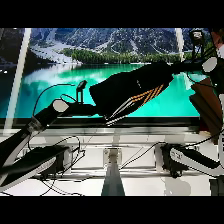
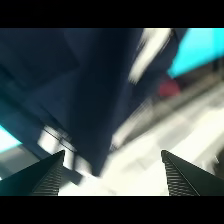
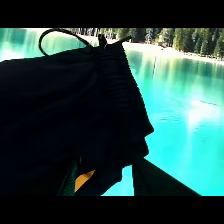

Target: Fold the clothes and pants, and hang the long-sleeved shirts on hangers.

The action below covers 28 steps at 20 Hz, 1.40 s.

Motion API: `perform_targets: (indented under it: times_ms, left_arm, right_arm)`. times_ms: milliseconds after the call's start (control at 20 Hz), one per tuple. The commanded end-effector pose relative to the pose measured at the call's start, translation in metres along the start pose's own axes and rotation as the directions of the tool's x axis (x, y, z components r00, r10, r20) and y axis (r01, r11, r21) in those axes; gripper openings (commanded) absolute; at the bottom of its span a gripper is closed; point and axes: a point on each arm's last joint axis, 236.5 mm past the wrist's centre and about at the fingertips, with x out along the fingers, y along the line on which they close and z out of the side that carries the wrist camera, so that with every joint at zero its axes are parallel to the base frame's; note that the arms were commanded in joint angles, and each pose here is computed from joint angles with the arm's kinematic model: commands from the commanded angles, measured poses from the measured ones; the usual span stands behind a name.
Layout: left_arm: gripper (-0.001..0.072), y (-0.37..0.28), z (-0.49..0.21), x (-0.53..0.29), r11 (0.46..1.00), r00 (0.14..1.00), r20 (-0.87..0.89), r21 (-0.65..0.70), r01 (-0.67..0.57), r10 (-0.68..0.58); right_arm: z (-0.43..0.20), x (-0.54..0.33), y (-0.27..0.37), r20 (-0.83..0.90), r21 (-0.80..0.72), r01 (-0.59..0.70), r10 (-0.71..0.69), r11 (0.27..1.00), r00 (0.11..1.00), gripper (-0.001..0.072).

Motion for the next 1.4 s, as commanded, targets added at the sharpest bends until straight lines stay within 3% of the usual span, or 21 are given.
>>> perform_targets:
  times_ms: [0, 300, 400, 650, 750, 800, 850, 900, 950, 1000, 1200, 1350]
  left_arm:
    - [0.0684, 0.042, 0.027, -0.014, 0.994, 0.991, 0.078, -0.017, -0.107, 0.108]
    - [0.0692, 0.091, 0.015, 0.003, 0.963, 0.982, -0.019, -0.194, -0.186, 0.185]
    - [0.0692, 0.096, 0.008, 0.019, 0.949, 0.986, -0.056, -0.268, -0.165, 0.155]
    - [0.0663, 0.076, 0.015, 0.042, 0.963, 0.998, -0.04, -0.264, -0.049, 0.04]
    - [0.0436, 0.067, 0.02, 0.045, 0.976, 0.999, -0.029, -0.216, -0.034, 0.028]
    - [0.0387, 0.063, 0.025, 0.045, 0.978, 0.999, -0.02, -0.206, -0.031, 0.028]
    - [0.0386, 0.061, 0.03, 0.046, 0.98, 0.999, -0.005, -0.194, -0.033, 0.032]
    - [0.0289, 0.061, 0.035, 0.046, 0.982, 0.999, 0.012, -0.187, -0.037, 0.04]
    - [0.0043, 0.061, 0.041, 0.046, 0.983, 0.999, 0.028, -0.181, -0.04, 0.046]
    - [0.0004, 0.062, 0.044, 0.045, 0.986, 0.998, 0.036, -0.159, -0.047, 0.054]
    - [0.0003, 0.07, 0.067, 0.022, 0.981, 0.988, 0.049, 0.115, -0.154, 0.149]
    - [0.0003, 0.089, 0.098, -0.031, 0.852, 0.943, 0.122, 0.404, -0.332, 0.31]
  right_arm:
    - [0.0, 0.0, -0.001, 0.0, -0.002, 0.003, -0.003, 1.0, 1.0, 0.0377]
    - [0.001, 0.0, 0.0, 0.002, 0.002, -0.001, 0.001, 1.0, 1.0, 0.0377]
    - [0.001, 0.0, 0.0, 0.002, 0.002, -0.001, 0.001, 1.0, 1.0, 0.0377]
    - [0.001, 0.0, 0.0, 0.004, 0.002, 0.0, 0.0, 1.0, 1.0, 0.0377]
    - [0.002, 0.0, 0.0, 0.007, 0.002, 0.001, -0.001, 1.0, 1.0, 0.0377]
    - [0.002, 0.0, 0.0, 0.008, 0.004, -0.001, 0.001, 1.0, 1.0, 0.0377]
    - [0.003, 0.0, 0.003, 0.011, 0.014, -0.012, 0.011, 1.0, 1.0, 0.0377]
    - [0.004, 0.0, 0.005, 0.015, 0.022, -0.02, 0.019, 1.0, 1.0, 0.0377]
    - [0.005, 0.0, 0.007, 0.019, 0.031, -0.029, 0.029, 0.999, 0.999, 0.0377]
    - [0.005, 0.0, 0.008, 0.021, 0.035, -0.033, 0.033, 0.999, 0.999, 0.0376]
    - [0.005, 0.0, 0.008, 0.021, 0.034, -0.032, 0.031, 0.999, 0.999, 0.0377]
    - [0.005, 0.0, 0.008, 0.02, 0.034, -0.032, 0.032, 0.999, 0.999, 0.0377]
